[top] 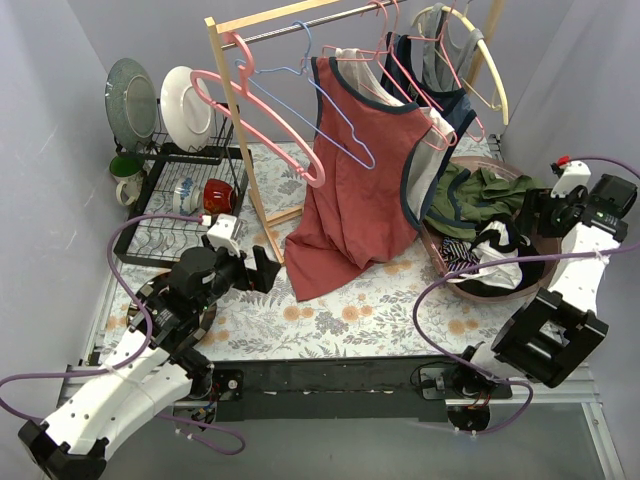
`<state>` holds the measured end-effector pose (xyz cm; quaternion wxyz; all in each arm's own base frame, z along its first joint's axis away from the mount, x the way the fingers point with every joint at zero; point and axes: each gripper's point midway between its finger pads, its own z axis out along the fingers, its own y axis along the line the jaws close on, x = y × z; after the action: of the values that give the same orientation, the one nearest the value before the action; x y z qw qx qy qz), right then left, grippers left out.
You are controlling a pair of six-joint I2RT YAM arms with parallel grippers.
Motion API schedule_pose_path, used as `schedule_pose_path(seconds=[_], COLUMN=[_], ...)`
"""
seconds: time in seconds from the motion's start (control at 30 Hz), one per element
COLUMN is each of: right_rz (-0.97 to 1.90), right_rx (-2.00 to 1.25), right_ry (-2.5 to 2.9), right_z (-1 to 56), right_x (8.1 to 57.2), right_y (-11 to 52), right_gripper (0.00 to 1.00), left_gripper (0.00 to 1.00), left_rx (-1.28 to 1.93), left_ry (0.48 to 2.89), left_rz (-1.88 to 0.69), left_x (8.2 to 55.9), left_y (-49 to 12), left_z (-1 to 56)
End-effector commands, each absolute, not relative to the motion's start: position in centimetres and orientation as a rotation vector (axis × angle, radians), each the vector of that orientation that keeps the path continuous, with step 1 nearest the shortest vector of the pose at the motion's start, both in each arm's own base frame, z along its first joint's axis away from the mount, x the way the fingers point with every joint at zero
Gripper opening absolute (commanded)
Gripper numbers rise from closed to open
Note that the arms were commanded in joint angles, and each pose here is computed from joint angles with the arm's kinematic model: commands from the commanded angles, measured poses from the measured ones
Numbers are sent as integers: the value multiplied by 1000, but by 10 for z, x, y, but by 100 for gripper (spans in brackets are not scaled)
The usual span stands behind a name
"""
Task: Place the tank top on the hanger
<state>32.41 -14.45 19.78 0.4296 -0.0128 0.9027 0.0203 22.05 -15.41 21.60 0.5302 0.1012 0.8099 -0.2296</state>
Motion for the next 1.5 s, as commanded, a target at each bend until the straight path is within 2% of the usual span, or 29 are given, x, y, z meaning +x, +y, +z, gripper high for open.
schedule_pose_path(seconds=[0.0,0.1,0.33,0.6,0.73,0.87,0.93,0.97,1.03,1.07,1.1,1.27,1.47], right_rz=[53,-6,-345,-700,-906,-964,-935,-920,-891,-882,-876,-801,-714], right_rx=[-205,-222,-137,-200,-207,-238,-272,-270,-273,-265,-259,-252,-235], right_ry=[2169,2182,2121,2099,2096,2109,2167,2184,2188,2185,2175,2057,1751], right_z=[216,207,204,185,180,169,151,147,144,144,149,202,356], right_x=[348,357,395,438,444,451,452,452,450,447,440,412,368], right_y=[-125,-122,-161,-183,-205,-213,-211,-210,-206,-204,-202,-179,-140], right_gripper=[82,81,78,76,76,75,64,47,27,5,1,1,1], left_gripper=[98,98,98,98,98,98,98,98,98,98,98,98,98], left_rx=[217,212,206,187,174,169,171,170,169,165,167,165,161], left_ry=[1921,1926,1945,1966,1983,1992,1994,1995,1987,1985,1981,1956,1876], left_rz=[-614,-628,-650,-671,-679,-680,-679,-677,-680,-682,-683,-687,-709], left_x=[220,220,221,225,224,223,222,222,222,222,221,219,218], left_y=[-162,-164,-169,-175,-176,-175,-175,-175,-175,-174,-174,-172,-170], left_z=[222,225,228,226,220,217,217,217,220,221,222,234,265])
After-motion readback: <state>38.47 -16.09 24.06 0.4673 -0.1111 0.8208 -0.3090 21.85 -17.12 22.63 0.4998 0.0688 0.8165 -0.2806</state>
